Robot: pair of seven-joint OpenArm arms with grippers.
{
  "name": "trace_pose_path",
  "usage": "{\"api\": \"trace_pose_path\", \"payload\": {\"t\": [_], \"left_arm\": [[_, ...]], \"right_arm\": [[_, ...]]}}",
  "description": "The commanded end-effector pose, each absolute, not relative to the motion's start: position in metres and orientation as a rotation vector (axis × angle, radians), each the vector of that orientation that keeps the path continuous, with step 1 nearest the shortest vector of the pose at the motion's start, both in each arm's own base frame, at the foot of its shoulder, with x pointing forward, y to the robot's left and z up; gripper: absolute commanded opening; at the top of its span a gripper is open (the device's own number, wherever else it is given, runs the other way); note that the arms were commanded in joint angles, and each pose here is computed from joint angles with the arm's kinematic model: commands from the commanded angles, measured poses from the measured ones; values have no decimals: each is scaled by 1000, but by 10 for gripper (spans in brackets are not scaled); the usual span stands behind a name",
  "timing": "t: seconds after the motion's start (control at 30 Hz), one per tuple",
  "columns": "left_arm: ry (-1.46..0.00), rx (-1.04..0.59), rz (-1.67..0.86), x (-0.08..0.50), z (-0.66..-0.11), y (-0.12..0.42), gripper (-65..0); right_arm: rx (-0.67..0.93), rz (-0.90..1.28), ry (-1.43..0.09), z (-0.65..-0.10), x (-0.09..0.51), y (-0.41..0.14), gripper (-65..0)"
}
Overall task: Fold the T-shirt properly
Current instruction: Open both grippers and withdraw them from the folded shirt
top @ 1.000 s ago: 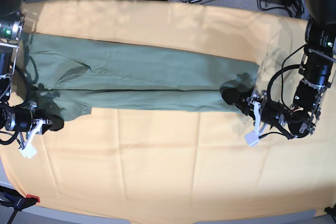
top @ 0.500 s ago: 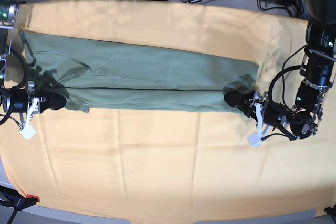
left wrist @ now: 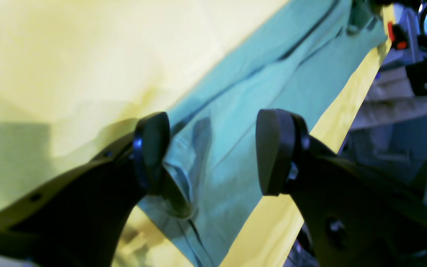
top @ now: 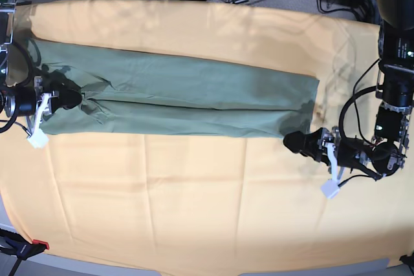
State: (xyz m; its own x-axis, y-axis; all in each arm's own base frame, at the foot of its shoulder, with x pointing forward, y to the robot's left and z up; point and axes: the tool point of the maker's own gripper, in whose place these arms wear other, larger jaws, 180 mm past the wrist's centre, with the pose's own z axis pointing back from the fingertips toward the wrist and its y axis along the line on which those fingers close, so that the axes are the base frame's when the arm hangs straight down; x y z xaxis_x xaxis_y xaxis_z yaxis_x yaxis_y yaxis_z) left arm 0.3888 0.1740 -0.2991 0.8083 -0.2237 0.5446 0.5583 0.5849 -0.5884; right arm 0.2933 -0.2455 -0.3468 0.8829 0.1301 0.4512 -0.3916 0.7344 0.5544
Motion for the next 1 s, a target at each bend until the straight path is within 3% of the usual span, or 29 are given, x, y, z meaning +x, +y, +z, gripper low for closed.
{"api": "trace_pose_path", "payload": {"t": [0.0, 0.17, 0.3, 0.37, 0.43, 0.7, 0.77, 0.83, 0.87, 0.97], "left_arm": [[-511, -829, -482, 402, -276, 179, -260], [-559, -841, -460, 408, -265, 184, -260], [-591, -848, -446, 412, -258, 188, -260], [-611, -853, -437, 415, -254, 190, -260], [-638, -859, -424, 418, -248, 193, -260], [-816, -887, -321, 433, -206, 226, -260], [-859, -889, -267, 436, -194, 241, -260], [-899, -877, -233, 436, -183, 259, -260], [-916, -867, -219, 435, -178, 267, -260], [-962, -834, -189, 431, -165, 292, -260]], "right_arm": [[674, 310, -447, -330, 302, -255, -650], [615, 317, -419, -335, 300, -266, -638], [570, 321, -396, -339, 297, -274, -388], [565, 320, -401, -336, 297, -278, -365], [605, 318, -446, -319, 303, -278, -365], [437, 419, -472, -274, 303, -315, -384], [442, 423, -475, -274, 304, -312, -466], [461, 423, -479, -278, 305, -306, -614], [473, 423, -480, -280, 305, -302, -650], [524, 417, -512, -285, 310, -285, -650]]}}
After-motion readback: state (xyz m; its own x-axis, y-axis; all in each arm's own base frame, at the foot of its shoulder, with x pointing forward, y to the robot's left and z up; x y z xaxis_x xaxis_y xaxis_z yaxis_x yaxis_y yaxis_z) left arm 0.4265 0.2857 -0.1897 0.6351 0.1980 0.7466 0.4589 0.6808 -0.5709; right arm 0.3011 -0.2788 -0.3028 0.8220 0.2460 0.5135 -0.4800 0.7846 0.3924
